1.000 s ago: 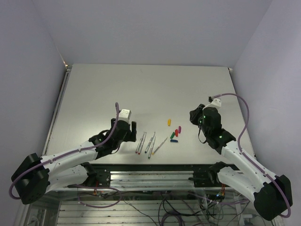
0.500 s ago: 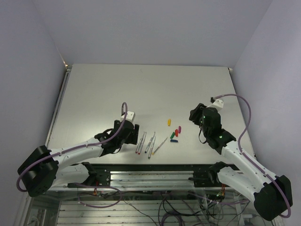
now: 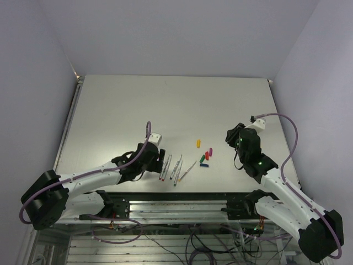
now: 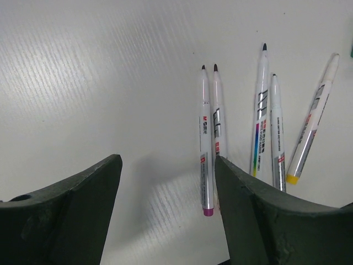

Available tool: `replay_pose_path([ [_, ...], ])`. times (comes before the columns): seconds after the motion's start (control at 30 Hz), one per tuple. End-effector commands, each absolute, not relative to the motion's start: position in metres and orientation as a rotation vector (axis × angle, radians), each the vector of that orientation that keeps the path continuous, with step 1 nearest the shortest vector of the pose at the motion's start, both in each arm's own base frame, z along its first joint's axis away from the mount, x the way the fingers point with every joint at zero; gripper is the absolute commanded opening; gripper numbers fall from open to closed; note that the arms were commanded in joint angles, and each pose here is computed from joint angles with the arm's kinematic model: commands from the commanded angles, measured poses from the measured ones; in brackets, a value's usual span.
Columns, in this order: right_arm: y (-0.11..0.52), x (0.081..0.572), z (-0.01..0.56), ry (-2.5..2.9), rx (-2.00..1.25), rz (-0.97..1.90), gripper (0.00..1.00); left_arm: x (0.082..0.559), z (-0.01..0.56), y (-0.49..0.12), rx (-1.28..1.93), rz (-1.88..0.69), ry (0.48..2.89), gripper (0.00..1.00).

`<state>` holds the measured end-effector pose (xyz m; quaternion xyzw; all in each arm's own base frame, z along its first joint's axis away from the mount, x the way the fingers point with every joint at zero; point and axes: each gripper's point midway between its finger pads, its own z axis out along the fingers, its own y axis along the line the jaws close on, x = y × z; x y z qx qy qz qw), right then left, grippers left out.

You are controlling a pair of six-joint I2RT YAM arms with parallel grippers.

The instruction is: Insert the pens into the pen caps

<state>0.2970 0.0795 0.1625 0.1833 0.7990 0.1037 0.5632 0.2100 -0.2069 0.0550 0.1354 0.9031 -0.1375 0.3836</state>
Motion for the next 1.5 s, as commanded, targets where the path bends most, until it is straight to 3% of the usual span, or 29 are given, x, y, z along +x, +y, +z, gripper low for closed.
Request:
replay_pose_path([
  [0.0,0.078,0.298,0.159,1.888,0.461,0.235,0.34,0.202,0.056,-0.213,0.395,-0.384,2.323,0.79],
  [0.13,0.077,0.298,0.159,1.890,0.468,0.230,0.41,0.197,0.051,-0.213,0.400,-0.389,2.345,0.79],
  [0.4,0.075,0.297,0.159,1.874,0.479,0.235,0.34,0.194,0.042,-0.221,0.425,-0.385,2.359,0.78],
  [1.13,0.076,0.295,0.158,1.884,0.473,0.243,0.39,0.195,0.029,-0.227,0.479,-0.307,2.387,0.75],
  [1.47,0.075,0.295,0.162,1.879,0.475,0.238,0.52,0.193,0.019,-0.220,0.500,-0.233,2.436,0.72],
])
